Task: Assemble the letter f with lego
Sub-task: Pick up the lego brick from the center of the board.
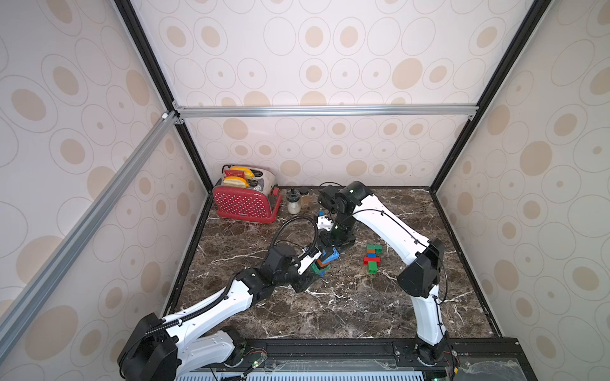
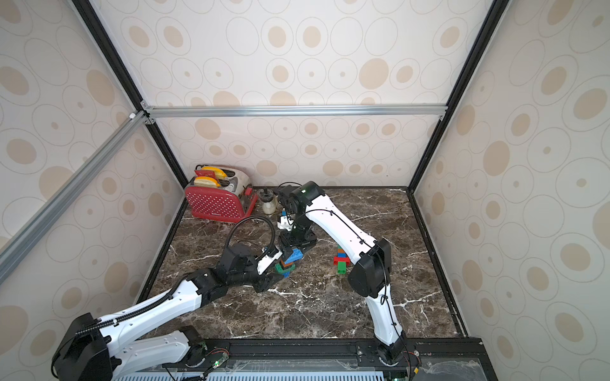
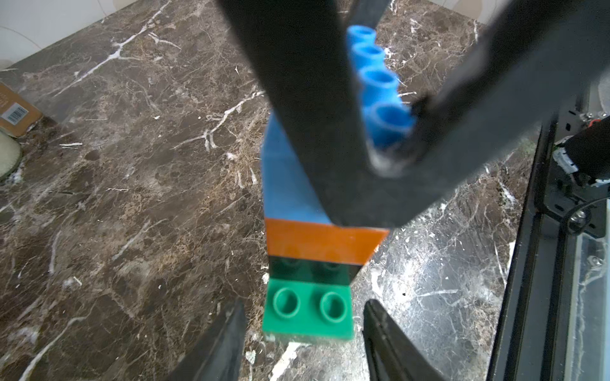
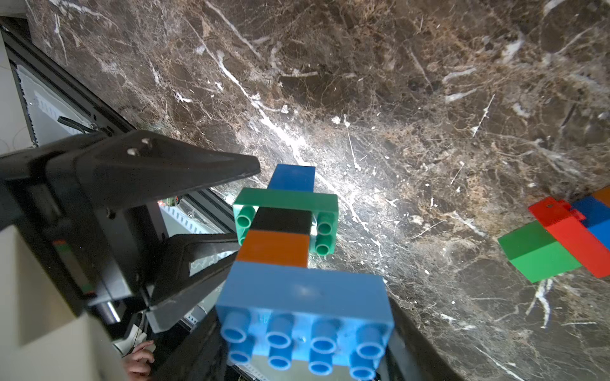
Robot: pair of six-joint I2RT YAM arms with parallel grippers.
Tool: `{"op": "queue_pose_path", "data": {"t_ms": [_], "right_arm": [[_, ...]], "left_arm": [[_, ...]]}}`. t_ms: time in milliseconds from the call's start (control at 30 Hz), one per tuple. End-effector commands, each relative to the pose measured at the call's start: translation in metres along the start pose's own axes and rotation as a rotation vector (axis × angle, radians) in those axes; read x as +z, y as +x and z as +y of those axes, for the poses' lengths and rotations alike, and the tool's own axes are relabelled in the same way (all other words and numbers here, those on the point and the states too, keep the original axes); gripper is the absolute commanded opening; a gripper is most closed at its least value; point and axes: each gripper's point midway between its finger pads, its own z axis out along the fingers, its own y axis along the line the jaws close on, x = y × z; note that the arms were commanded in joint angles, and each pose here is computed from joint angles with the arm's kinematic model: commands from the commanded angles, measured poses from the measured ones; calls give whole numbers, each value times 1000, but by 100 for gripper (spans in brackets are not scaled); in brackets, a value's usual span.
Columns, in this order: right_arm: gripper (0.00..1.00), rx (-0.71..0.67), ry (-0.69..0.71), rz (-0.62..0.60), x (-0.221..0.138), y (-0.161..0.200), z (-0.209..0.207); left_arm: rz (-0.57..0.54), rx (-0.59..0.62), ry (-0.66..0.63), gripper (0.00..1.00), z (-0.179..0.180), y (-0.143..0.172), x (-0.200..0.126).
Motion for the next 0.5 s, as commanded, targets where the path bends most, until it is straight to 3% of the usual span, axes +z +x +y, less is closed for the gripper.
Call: {"op": "queue_pose_path", "data": {"t_ms": [0, 467], "right_arm": [[52, -3, -12, 18, -12, 15, 3], [52, -3, -18, 21, -12, 17, 4]], "left_arm": [[-40, 49, -13, 59, 0, -13, -6], [-59, 54, -8, 57, -2, -20, -10]]}}
